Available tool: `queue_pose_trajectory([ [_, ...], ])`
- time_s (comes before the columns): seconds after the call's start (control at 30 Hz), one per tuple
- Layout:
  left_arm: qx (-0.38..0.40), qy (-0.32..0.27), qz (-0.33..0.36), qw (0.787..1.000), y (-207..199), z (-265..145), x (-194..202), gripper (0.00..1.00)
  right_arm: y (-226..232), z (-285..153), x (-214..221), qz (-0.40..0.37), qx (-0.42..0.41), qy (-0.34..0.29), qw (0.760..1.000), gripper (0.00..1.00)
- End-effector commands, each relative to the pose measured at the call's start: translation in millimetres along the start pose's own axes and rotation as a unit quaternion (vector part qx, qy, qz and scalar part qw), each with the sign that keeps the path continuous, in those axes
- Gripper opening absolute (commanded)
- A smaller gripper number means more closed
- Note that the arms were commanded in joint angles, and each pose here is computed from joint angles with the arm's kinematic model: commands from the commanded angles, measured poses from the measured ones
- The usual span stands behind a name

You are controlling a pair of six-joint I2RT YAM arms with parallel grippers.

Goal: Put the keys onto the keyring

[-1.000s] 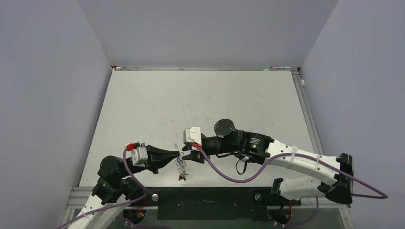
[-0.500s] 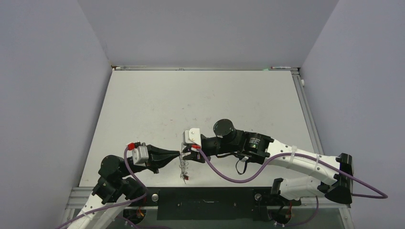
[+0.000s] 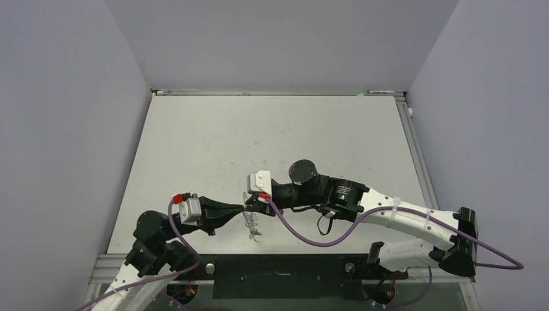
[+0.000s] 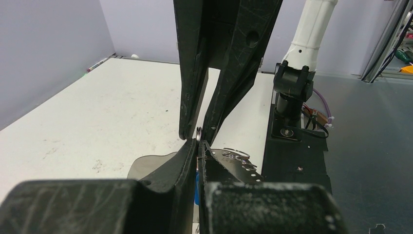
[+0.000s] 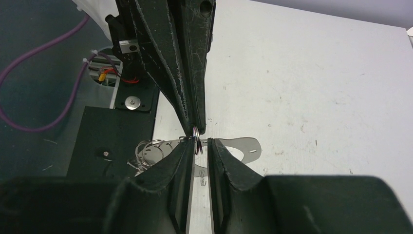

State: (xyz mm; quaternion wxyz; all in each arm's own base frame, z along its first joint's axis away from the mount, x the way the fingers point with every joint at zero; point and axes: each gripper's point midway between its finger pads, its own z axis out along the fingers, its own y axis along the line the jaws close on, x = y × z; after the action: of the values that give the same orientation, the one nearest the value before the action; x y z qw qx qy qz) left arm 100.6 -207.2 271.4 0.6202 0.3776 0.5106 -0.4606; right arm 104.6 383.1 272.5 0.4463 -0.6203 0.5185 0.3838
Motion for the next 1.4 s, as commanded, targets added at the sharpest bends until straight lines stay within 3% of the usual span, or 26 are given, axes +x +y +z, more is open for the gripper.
queue_pose_trajectory([
  [0.0, 0.006, -0.034, 0.028, 0.999, -4, 0, -29, 0.0, -11, 3, -23, -0.014, 0.012, -0.033, 0.999, 0.18],
  [0.2, 0.005, -0.036, 0.029, 0.999, -4, 0, -29, 0.0, -11, 4, -22, -0.013, 0.011, -0.033, 0.999, 0.19],
  [0.33, 0.003, -0.036, 0.029, 0.999, -3, 0, -29, 0.0, -11, 4, -23, -0.013, 0.01, -0.035, 0.999, 0.06],
  [0.5, -0.002, -0.04, 0.027, 0.999, -2, -1, -30, 0.01, -14, 0, -29, -0.019, 0.019, -0.038, 0.999, 0.05],
  [0.6, -0.005, -0.047, 0.028, 0.998, -2, -2, -32, 0.41, -18, -5, -36, -0.027, 0.028, -0.033, 0.999, 0.05],
  [0.7, -0.013, -0.054, 0.032, 0.998, 0, -3, -35, 0.54, -19, -12, -44, -0.032, 0.032, -0.032, 0.998, 0.05],
  [1.37, 0.002, -0.043, 0.016, 0.999, -2, 1, -27, 0.53, -24, -37, -91, -0.053, 0.055, -0.09, 0.993, 0.05],
])
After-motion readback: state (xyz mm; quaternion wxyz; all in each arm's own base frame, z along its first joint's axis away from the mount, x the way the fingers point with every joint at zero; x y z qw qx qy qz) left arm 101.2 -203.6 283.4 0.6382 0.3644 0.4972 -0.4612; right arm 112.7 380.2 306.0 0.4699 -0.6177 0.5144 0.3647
